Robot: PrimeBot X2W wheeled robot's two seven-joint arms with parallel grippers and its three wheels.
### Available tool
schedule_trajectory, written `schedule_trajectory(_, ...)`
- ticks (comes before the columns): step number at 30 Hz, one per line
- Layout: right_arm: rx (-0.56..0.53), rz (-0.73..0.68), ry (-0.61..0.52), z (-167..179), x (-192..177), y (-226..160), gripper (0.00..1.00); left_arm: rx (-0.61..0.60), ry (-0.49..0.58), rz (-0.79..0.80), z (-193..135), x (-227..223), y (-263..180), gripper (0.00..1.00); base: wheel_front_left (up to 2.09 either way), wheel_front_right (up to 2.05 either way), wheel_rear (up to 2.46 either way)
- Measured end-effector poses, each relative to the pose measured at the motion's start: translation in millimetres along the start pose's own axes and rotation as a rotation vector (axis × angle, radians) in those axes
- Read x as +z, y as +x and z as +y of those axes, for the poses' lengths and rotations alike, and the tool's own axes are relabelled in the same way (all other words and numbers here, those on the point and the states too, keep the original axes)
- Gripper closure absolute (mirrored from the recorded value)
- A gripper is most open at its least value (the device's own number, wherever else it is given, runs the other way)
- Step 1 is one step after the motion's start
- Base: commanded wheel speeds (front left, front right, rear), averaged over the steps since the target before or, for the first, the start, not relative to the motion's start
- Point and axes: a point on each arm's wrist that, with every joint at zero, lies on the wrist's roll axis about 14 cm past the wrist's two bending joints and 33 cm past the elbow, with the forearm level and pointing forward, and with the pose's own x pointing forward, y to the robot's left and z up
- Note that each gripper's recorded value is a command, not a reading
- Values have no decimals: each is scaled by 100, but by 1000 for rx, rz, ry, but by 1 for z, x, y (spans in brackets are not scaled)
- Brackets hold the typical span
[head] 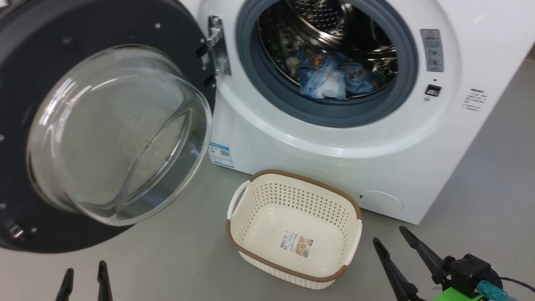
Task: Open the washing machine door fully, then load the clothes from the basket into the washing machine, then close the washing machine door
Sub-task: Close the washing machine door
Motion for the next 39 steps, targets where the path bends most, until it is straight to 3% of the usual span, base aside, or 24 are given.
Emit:
schedule_trajectory(17,120,11,10,34,-4,23,0,106,-29,-22,27,5,-22,0,0,0,0)
schedule_trajectory(19,121,12,12,34,-4,23,0,108,-38,-26,28,6,-22,56,0,0,0)
schedule_trajectory(21,120,13,13,34,-4,23,0,114,-63,-40,29,10,-21,100,0,0,0)
schedule_trajectory(28,112,2,10,32,-1,24,0,117,-134,-204,37,59,-15,100,0,0,0)
schedule_trajectory(39,78,-17,14,23,5,23,0,98,-140,-625,89,214,7,100,0,0,0)
